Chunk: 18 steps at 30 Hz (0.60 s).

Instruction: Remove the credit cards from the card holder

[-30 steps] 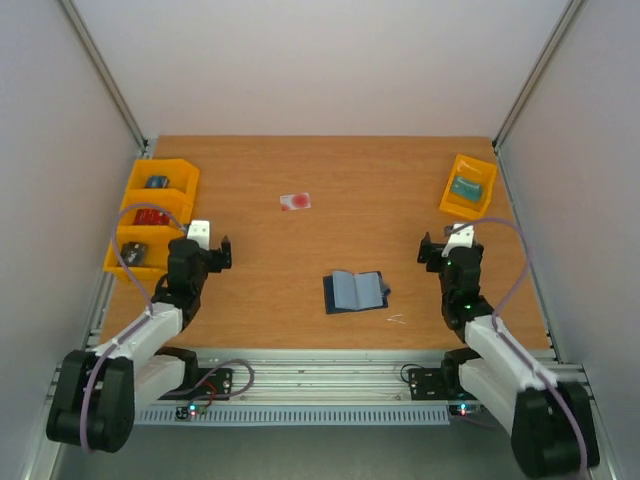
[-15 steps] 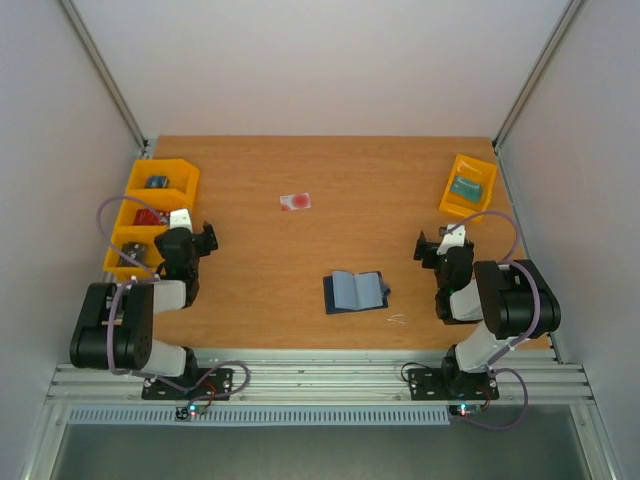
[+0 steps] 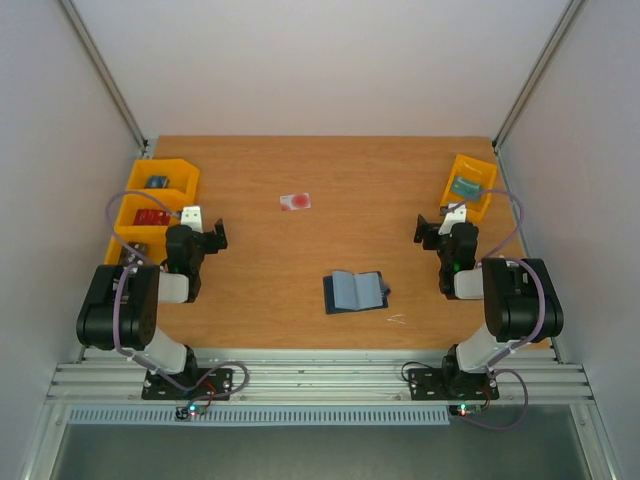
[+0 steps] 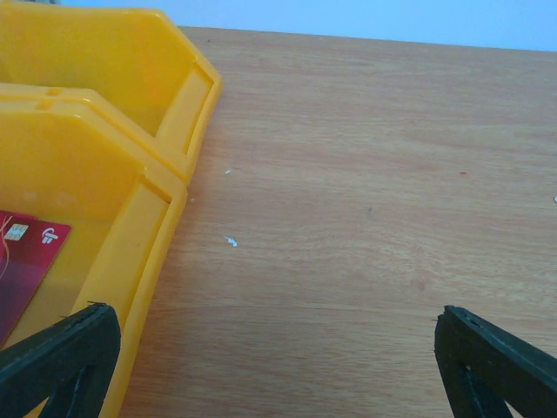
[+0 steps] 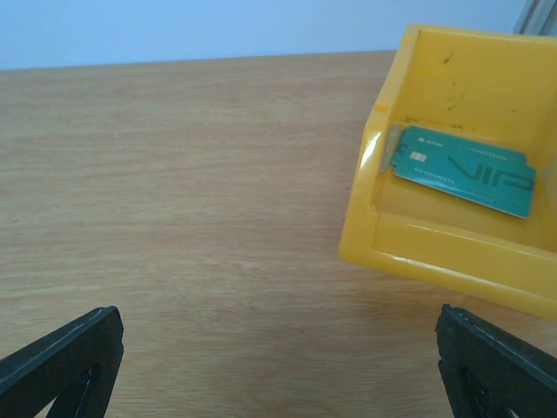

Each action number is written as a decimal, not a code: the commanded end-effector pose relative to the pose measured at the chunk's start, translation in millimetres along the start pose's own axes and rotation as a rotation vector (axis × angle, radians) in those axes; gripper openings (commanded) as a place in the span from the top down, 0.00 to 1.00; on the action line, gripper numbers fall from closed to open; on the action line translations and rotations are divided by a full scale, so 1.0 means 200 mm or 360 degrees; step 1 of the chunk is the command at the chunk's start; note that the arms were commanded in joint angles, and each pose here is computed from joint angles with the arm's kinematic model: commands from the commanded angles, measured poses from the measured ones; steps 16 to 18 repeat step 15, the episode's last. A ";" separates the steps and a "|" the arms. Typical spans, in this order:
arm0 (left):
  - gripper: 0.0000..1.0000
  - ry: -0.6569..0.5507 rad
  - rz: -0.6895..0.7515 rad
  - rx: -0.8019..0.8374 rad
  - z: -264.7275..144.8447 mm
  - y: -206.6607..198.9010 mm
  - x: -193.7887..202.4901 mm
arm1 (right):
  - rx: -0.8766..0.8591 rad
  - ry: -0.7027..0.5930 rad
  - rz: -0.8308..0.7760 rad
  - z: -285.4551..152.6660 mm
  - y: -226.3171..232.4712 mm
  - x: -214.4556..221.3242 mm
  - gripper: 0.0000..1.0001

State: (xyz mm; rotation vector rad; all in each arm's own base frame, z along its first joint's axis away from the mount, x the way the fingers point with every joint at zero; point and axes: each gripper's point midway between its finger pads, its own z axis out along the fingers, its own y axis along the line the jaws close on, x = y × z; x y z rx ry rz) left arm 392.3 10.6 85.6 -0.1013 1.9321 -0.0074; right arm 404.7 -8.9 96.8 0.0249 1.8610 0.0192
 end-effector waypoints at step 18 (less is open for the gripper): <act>0.01 -0.0148 0.0055 0.0123 0.02 -0.07 -0.15 | 0.0014 0.0078 0.0033 0.02 -0.02 0.01 0.01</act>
